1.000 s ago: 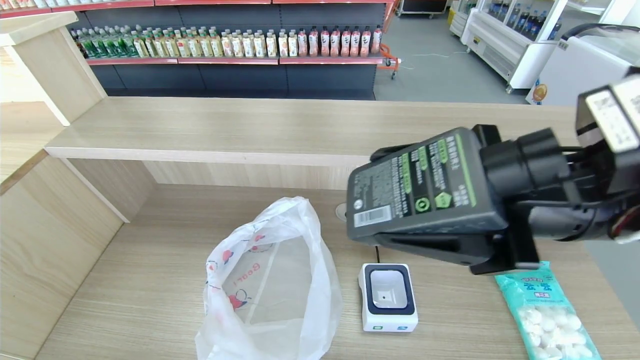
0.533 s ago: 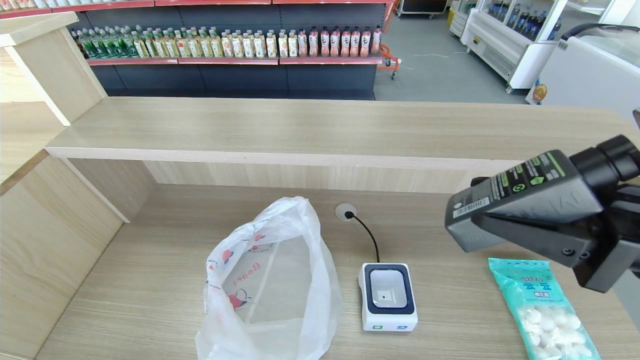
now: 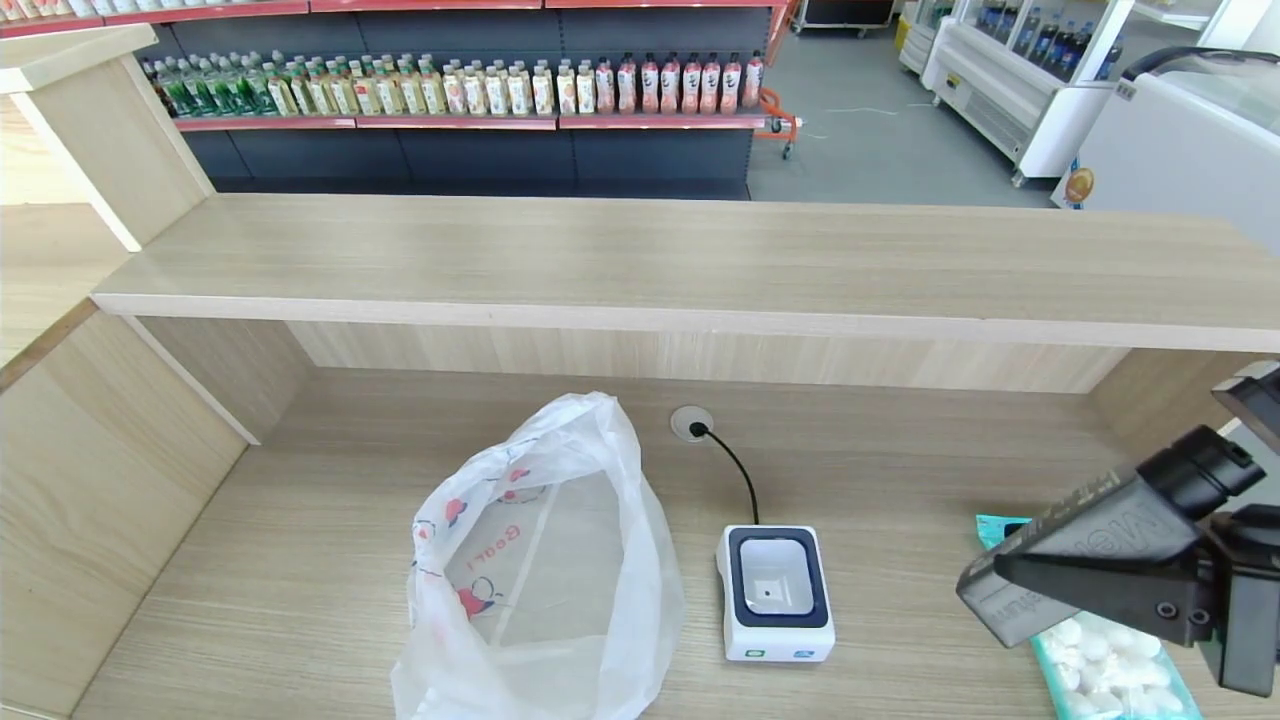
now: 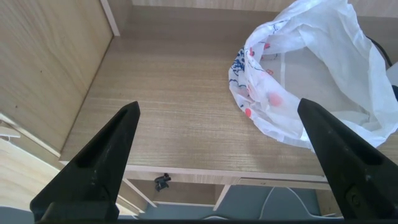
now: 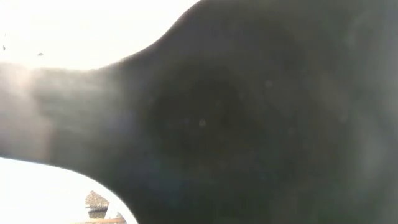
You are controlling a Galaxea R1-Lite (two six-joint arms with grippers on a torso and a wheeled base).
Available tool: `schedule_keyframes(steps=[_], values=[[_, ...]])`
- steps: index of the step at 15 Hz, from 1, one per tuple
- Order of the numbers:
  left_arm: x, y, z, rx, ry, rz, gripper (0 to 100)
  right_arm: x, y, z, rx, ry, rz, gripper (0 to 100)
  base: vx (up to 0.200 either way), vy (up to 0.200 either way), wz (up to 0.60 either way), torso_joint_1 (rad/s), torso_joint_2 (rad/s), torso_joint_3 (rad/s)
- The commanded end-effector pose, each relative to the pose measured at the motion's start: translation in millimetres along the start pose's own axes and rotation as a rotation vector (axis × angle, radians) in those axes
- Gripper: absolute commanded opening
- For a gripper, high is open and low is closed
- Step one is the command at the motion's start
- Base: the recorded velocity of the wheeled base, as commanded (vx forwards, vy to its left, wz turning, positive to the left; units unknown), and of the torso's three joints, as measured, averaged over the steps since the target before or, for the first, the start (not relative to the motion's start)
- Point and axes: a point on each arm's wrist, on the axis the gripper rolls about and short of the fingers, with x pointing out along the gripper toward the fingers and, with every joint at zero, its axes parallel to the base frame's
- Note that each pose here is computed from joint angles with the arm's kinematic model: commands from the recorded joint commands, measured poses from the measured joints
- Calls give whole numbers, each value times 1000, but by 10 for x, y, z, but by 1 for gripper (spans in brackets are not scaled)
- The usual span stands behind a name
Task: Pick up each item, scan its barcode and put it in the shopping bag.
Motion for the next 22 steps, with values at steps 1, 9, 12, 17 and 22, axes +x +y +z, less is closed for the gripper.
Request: schedule_keyframes(steps=[1,9,12,17,22], values=[[0,0,-1,0,0,1,100,-28,13,-7,13,-4,-8,0,0,0,0,0,0,0],[0,0,-1,0,0,1,100,448,-293,-42,376,137,-138,0,0,0,0,0,0,0],[0,0,-1,0,0,1,100,618,-334,-148,406,220,-131,0,0,0,0,0,0,0],[0,0,-1,0,0,1,100,893,-492,-127,488,265,-150,0,0,0,0,0,0,0],[0,0,-1,0,0,1,100,1069,-449,-45,425,257,-144,0,0,0,0,0,0,0]])
